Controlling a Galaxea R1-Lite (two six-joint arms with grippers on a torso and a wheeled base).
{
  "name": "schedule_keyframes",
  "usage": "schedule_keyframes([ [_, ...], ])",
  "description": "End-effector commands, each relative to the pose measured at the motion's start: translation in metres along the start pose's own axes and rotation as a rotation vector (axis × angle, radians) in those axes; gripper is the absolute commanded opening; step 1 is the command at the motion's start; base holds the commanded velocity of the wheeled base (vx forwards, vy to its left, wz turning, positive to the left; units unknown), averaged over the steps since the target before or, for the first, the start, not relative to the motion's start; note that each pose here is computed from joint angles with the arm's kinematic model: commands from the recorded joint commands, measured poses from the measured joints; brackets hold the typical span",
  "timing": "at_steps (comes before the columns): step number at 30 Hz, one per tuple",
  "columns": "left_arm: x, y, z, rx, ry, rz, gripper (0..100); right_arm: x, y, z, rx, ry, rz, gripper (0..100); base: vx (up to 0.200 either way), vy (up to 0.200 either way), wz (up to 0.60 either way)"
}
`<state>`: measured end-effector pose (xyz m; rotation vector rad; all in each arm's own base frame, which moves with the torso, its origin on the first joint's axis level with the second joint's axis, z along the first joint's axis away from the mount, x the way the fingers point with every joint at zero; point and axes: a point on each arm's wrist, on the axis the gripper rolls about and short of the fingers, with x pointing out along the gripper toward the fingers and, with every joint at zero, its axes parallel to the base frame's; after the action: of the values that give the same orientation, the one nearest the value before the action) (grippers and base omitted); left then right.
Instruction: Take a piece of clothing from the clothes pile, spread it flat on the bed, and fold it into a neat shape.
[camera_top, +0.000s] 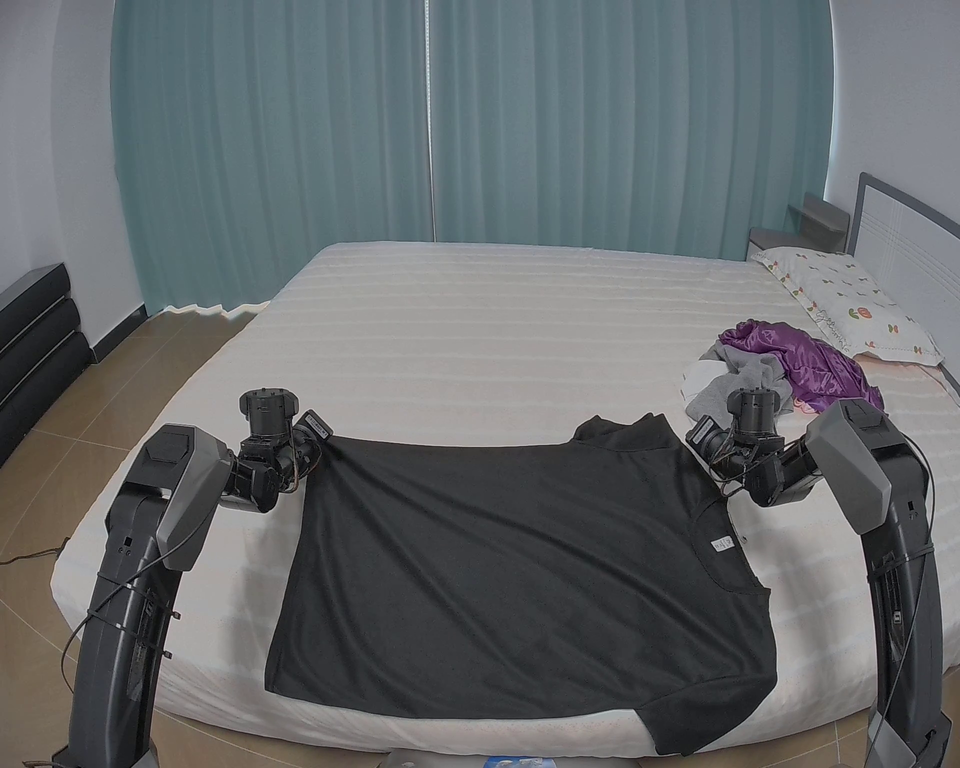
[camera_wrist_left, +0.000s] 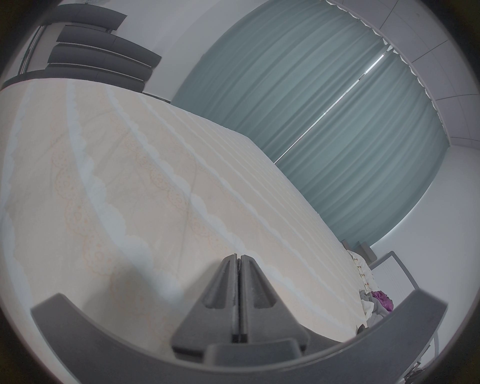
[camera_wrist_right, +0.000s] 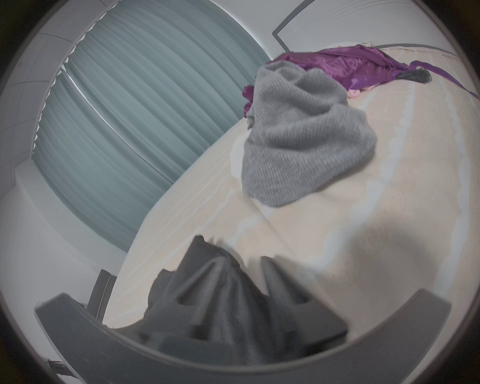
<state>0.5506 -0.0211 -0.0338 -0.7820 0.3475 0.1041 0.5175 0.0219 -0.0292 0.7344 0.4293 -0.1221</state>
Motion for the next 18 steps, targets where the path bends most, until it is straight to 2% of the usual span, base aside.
schedule_keyframes([
  [1,0.0,0.001,-0.001,0.0,0.001,0.001,0,0.0,0.002,-0.005,-0.004,0.012,0.002,100,0.0,0.0,0.0],
  [8,0.0,0.0,-0.002,0.0,0.004,0.002,0,0.002,-0.001,-0.012,-0.008,0.044,-0.016,100,0.0,0.0,0.0],
  [9,0.0,0.0,-0.002,0.0,0.004,0.002,0,0.002,-0.003,-0.014,-0.008,0.052,-0.023,0,0.0,0.0,0.0],
  [18,0.0,0.0,-0.002,0.0,0.005,0.003,0,0.006,-0.007,-0.017,-0.003,0.049,-0.033,0,0.0,0.0,0.0],
])
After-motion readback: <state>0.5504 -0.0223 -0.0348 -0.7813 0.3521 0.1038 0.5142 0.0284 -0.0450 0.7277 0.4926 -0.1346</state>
